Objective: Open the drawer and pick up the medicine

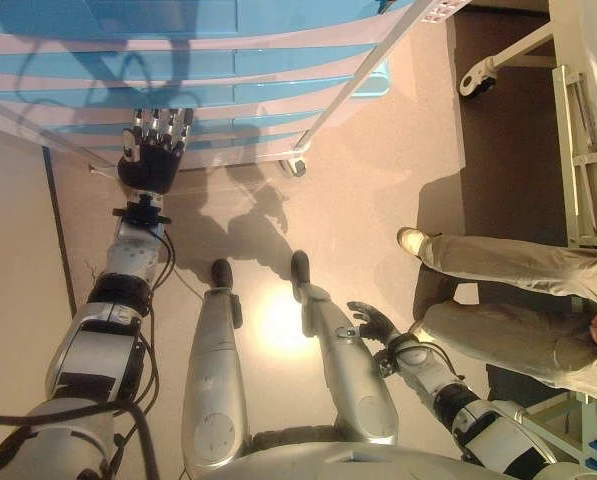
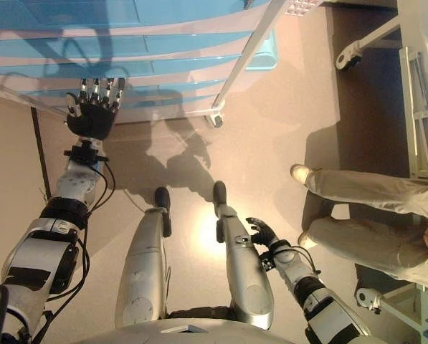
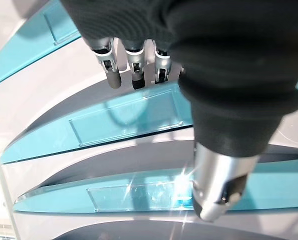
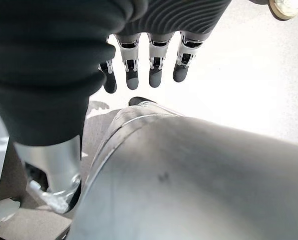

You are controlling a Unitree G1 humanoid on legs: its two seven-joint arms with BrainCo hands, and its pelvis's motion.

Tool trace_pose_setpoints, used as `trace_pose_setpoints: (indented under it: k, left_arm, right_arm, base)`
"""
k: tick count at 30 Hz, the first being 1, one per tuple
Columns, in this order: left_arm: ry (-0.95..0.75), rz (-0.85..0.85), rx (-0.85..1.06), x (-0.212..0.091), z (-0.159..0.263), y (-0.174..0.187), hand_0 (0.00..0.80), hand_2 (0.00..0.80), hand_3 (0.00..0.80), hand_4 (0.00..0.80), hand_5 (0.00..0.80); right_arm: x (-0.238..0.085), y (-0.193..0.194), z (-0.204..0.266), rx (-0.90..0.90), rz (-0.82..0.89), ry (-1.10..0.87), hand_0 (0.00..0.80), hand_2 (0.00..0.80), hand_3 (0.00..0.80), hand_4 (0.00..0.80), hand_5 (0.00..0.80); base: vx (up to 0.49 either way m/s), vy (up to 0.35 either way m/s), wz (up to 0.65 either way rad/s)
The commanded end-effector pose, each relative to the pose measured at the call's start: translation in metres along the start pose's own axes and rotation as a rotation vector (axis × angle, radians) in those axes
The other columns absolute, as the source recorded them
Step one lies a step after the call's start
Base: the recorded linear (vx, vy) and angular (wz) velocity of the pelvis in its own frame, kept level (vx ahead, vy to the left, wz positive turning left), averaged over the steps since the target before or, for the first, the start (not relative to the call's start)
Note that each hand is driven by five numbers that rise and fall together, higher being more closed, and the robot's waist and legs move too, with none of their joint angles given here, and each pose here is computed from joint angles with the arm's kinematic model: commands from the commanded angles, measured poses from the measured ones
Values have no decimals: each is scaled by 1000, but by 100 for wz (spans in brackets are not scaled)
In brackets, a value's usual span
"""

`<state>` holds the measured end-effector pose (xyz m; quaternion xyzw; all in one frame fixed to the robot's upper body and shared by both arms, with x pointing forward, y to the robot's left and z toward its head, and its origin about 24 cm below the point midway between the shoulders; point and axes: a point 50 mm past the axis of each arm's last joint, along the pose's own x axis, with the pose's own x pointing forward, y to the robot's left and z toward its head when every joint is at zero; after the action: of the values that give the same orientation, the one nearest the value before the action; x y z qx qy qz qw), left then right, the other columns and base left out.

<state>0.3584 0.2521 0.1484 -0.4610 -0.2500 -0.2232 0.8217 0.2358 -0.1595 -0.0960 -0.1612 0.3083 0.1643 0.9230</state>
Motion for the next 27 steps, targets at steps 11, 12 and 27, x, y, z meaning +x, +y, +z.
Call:
trace_pose_setpoints:
  k: [11, 12, 27]
  left_arm:
    - [-102, -524, 48, 79, 30, -98, 800, 800, 800, 800, 800]
    - [-102, -497, 34, 73, 27, -89, 800, 800, 800, 800, 800]
    - [91, 155, -316, -177, -72, 20, 800, 800, 800, 800, 800]
  right_arm:
    - [-5, 13, -10, -43, 43, 15, 0, 0, 0, 0, 0]
    - [-4, 12, -8, -48, 40, 12, 0, 0, 0, 0, 0]
    - [-17, -38, -19, -103, -155, 97, 0, 0, 0, 0, 0]
  base:
    - [-6, 1, 0]
    - [-44, 5, 1]
    - [-20, -1, 36]
